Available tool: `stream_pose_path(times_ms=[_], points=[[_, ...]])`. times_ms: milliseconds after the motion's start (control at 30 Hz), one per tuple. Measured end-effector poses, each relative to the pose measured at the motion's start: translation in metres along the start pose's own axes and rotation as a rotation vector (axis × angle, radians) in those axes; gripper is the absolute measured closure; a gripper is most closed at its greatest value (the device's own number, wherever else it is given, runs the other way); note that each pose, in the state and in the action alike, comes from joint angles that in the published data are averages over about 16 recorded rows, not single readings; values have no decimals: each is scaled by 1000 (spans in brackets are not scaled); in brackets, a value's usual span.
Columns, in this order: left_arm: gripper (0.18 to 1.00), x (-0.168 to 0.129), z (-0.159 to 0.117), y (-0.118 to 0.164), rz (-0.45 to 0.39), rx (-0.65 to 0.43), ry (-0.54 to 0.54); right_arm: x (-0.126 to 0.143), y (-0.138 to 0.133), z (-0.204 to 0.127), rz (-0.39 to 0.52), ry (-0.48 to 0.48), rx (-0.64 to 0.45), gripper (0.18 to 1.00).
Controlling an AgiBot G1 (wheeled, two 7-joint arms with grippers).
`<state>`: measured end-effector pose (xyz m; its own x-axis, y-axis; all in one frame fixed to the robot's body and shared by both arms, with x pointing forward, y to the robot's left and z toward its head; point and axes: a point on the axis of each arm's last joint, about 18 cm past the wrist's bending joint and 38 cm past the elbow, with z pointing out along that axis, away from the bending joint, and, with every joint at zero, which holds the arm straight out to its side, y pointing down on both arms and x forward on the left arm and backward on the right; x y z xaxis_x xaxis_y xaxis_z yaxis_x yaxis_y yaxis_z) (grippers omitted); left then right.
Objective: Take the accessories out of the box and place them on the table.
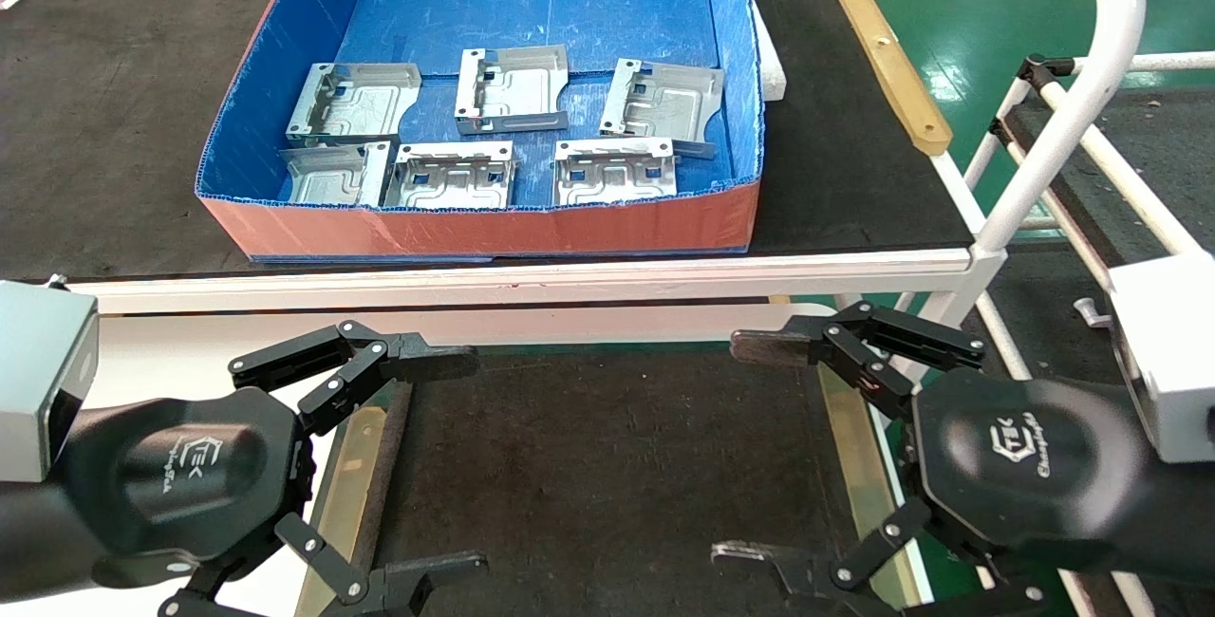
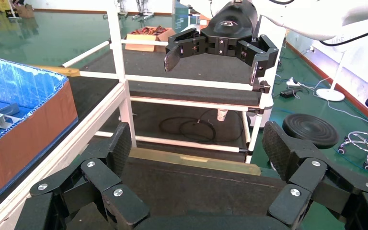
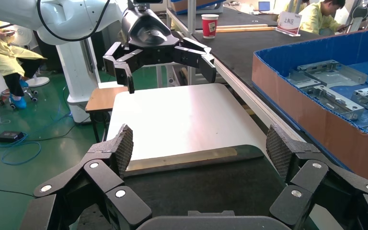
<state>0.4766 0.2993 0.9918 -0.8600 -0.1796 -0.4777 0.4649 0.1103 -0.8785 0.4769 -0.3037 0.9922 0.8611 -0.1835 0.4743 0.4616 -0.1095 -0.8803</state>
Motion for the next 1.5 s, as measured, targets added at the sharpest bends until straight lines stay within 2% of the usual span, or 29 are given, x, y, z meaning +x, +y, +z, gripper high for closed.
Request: stream_pose_path(times_ms=[733, 933, 1167, 1500], points=[[184, 0, 0, 0, -1, 0, -2, 0, 0, 0, 0, 0, 0, 178], [184, -7, 0, 1, -17, -2, -32, 0, 0, 0, 0, 0, 0, 178], [184, -29, 1, 4, -53, -8, -125, 0, 0, 0, 0, 0, 0, 178], [184, -88, 4, 1, -71, -11, -326, 0, 0, 0, 0, 0, 0, 178]])
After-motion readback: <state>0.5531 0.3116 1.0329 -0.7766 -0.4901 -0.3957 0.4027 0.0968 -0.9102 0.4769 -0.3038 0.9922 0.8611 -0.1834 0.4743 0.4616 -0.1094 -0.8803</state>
